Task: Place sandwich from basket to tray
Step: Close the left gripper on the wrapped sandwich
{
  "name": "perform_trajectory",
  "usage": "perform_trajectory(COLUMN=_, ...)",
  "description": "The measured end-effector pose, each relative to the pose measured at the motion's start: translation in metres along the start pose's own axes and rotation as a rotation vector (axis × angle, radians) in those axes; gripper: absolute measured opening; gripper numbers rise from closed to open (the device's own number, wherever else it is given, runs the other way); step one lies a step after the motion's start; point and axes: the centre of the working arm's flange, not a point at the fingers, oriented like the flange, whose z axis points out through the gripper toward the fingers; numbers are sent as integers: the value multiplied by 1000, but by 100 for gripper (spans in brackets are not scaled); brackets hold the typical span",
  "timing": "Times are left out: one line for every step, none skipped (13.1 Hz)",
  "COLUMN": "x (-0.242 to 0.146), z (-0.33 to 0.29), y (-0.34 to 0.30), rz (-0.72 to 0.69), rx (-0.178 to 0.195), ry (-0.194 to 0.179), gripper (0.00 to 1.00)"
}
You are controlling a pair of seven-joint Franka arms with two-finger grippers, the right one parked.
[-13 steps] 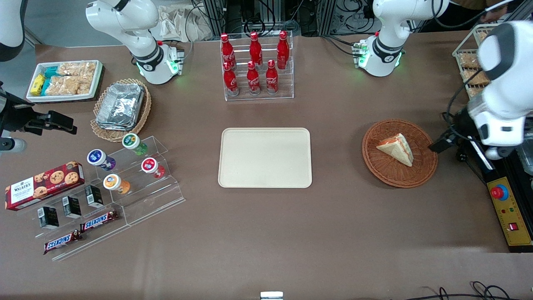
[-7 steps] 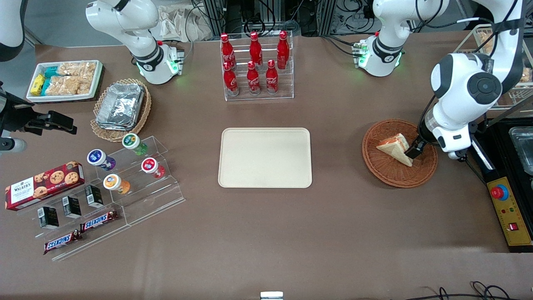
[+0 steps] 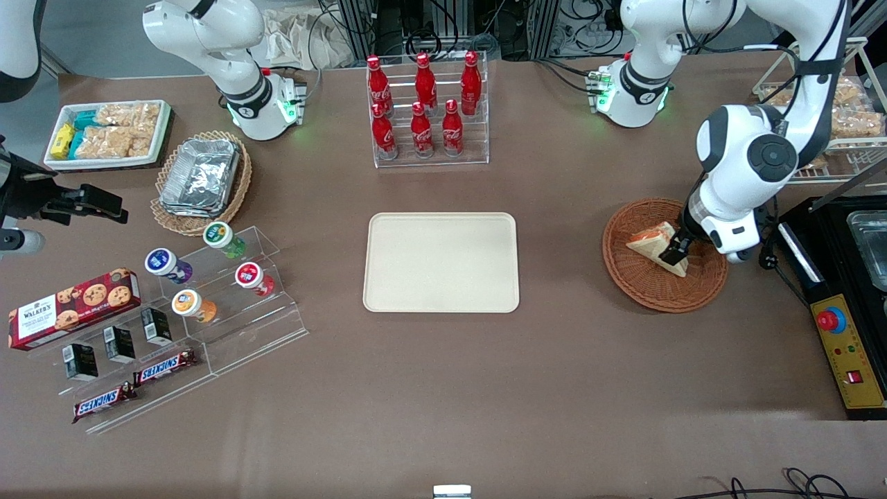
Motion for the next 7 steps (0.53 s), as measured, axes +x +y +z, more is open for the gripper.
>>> perform_trajectory(x=-3, z=8, y=-6, rz=0, rx=4, ry=-3, gripper=100)
perform_trajectory(x=-5, z=13, y=-10, rz=0, rx=8, ry=-5, gripper=100)
perform_trajectory(x=-5, z=16, y=-12, rz=-1, rx=12, ry=-7, gripper=100)
perform_trajectory(x=-6, z=18, y=-14, rz=-2, rx=14, ry=-8, gripper=100)
perform_trajectory(x=-6, z=19, y=-15, rz=-2, rx=13, ry=-8, gripper=100)
perform_trajectory(x=-6, z=20, y=-16, rz=-3, rx=12, ry=-8, gripper=100)
perform_trajectory(x=-5, z=21, y=-16, rz=-5, rx=10, ry=-7, gripper=100)
